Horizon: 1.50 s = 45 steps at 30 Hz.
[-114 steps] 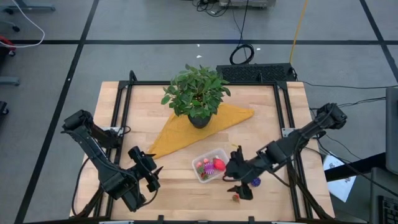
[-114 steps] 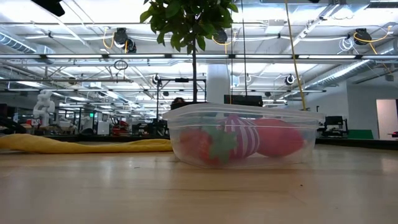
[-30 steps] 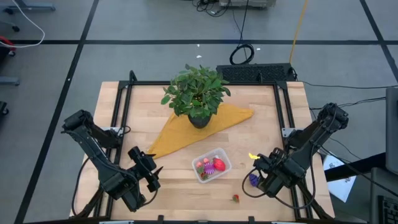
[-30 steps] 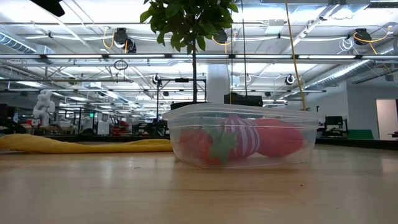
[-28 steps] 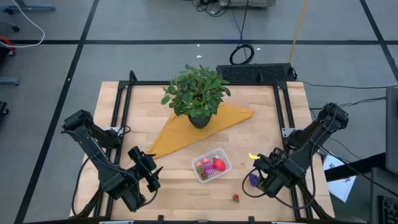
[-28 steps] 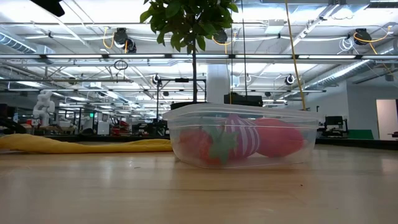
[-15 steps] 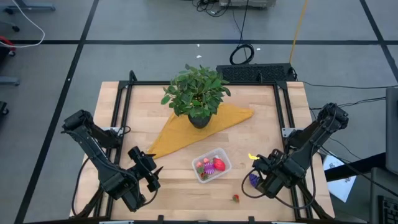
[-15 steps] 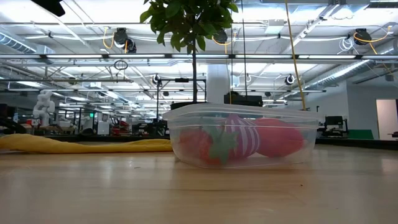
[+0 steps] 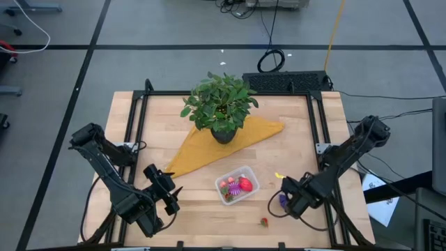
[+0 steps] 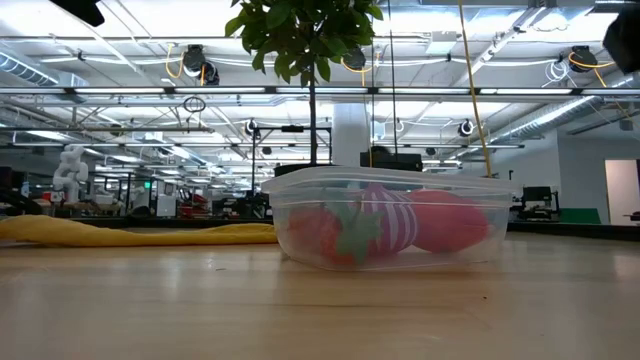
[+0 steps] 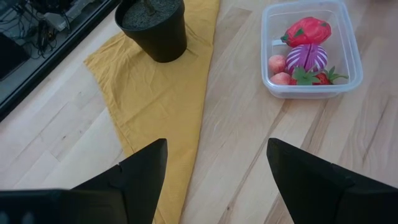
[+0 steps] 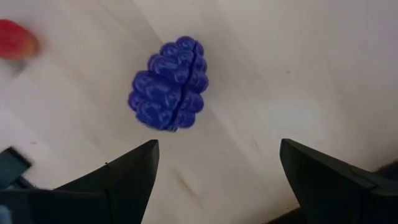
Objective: Pick and placing Produce into tupperware
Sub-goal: Put the grapes into the transparent bin
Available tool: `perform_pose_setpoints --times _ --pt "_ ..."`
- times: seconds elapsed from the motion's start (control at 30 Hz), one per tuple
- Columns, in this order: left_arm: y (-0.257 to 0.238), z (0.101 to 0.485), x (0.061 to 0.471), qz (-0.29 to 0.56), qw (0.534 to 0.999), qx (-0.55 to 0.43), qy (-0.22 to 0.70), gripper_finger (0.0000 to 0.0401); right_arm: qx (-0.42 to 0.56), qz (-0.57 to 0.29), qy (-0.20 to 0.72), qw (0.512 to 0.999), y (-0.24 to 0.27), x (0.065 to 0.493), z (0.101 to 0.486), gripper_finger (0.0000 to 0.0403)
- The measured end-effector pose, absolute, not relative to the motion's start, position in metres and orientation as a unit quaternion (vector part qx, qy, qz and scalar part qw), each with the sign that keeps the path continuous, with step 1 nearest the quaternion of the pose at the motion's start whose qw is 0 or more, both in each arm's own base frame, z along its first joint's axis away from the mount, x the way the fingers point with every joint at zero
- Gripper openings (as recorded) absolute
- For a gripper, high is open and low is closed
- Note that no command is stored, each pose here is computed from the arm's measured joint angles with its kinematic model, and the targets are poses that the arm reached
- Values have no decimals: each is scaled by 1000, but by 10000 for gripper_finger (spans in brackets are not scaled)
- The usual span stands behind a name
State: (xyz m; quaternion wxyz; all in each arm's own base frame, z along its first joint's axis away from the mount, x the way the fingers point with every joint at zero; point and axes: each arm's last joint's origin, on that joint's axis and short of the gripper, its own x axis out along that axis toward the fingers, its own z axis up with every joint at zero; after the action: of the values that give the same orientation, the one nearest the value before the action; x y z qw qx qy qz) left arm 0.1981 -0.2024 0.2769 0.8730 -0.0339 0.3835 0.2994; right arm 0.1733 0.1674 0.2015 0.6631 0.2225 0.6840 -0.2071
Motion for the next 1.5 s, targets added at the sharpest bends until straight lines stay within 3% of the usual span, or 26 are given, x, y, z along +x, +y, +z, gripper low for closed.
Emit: perform_pose_setpoints --times 0.53,1.1,1.5 --pt "-202 277 198 300 873 -34 384 278 267 -148 659 687 171 185 189 324" --pt "-202 277 198 299 873 -34 384 278 250 -163 645 704 161 192 188 324" --pt "-202 277 198 298 873 -32 384 278 281 -150 652 688 153 181 150 325"
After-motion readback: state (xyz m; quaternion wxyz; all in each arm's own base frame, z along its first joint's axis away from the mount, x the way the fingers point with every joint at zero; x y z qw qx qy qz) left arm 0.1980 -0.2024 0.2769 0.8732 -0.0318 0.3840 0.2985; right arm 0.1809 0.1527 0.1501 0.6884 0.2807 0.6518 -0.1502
